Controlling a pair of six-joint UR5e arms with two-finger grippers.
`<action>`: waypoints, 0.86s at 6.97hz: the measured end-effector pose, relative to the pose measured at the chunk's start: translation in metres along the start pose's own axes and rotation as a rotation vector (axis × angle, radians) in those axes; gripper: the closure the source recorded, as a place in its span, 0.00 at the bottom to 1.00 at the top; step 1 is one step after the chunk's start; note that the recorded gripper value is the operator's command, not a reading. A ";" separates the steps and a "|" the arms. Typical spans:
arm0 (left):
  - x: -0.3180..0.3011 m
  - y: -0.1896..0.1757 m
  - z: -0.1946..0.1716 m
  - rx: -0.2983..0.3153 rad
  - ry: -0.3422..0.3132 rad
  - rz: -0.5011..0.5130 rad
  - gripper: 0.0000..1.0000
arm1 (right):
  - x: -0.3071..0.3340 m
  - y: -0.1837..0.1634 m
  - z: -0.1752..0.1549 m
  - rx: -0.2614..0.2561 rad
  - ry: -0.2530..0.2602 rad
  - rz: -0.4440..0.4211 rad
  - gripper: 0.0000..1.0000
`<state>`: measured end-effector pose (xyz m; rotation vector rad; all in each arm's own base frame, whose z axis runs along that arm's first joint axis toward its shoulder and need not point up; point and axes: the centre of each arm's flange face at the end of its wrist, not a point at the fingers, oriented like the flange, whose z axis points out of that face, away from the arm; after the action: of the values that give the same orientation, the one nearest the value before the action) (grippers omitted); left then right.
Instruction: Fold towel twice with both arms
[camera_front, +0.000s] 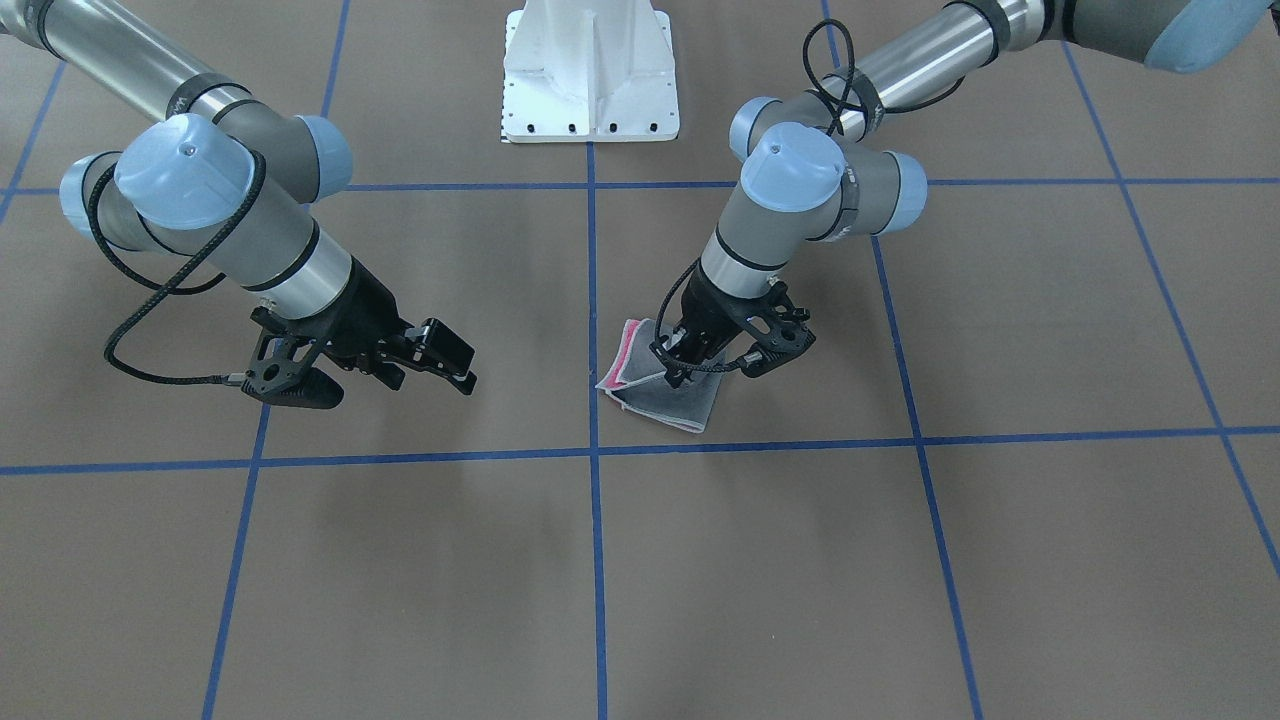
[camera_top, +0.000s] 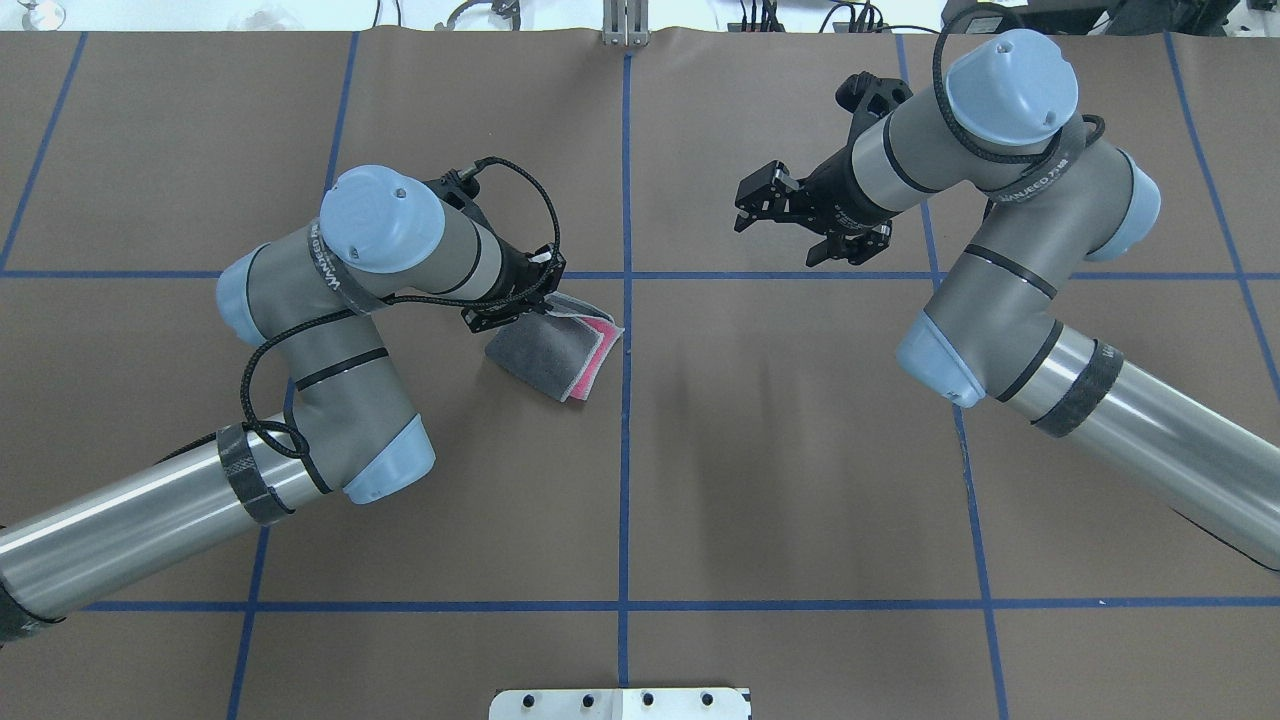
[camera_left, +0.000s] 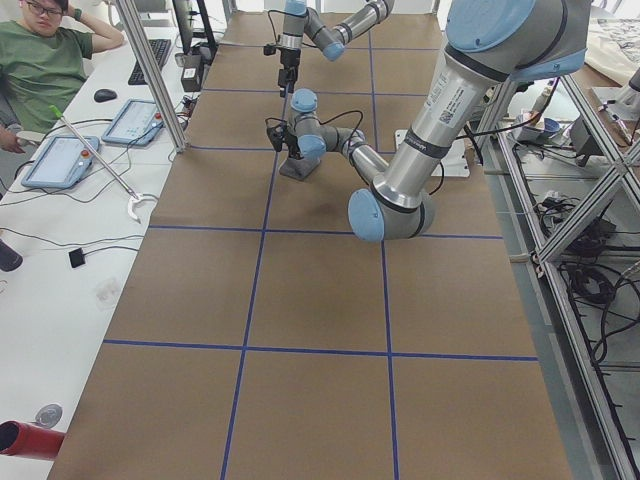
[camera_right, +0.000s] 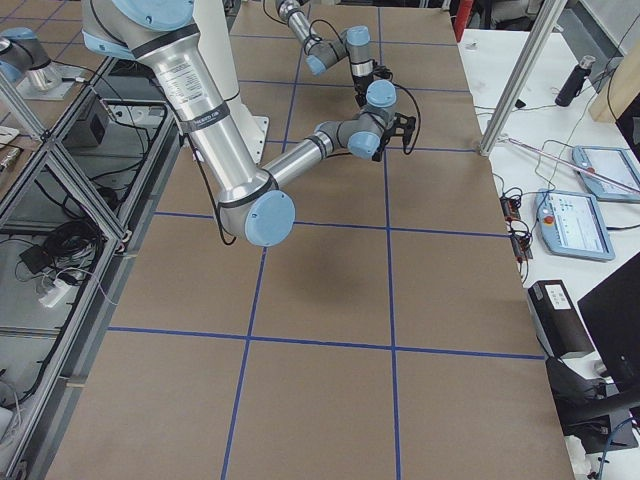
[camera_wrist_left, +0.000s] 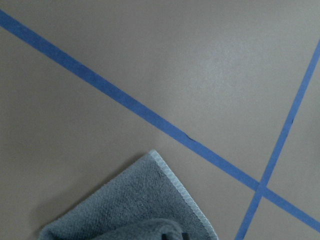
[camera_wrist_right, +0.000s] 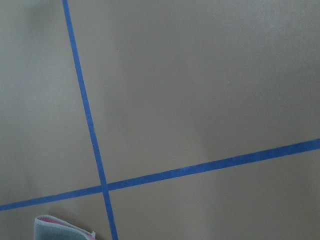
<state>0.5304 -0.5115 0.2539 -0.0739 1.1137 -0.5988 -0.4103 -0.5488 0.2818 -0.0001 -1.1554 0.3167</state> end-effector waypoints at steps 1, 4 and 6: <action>0.001 -0.006 -0.004 -0.011 0.004 -0.004 1.00 | 0.001 -0.002 0.000 0.002 0.002 0.001 0.00; 0.002 -0.013 -0.013 -0.044 0.041 0.004 1.00 | 0.004 -0.005 0.002 0.004 0.008 0.005 0.00; -0.005 -0.028 -0.019 -0.054 0.037 -0.005 1.00 | 0.005 -0.006 0.003 0.004 0.010 0.006 0.00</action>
<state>0.5011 -0.5284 0.2597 -0.1129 1.1660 -0.5763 -0.4092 -0.5538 0.2888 -0.0016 -1.1446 0.3242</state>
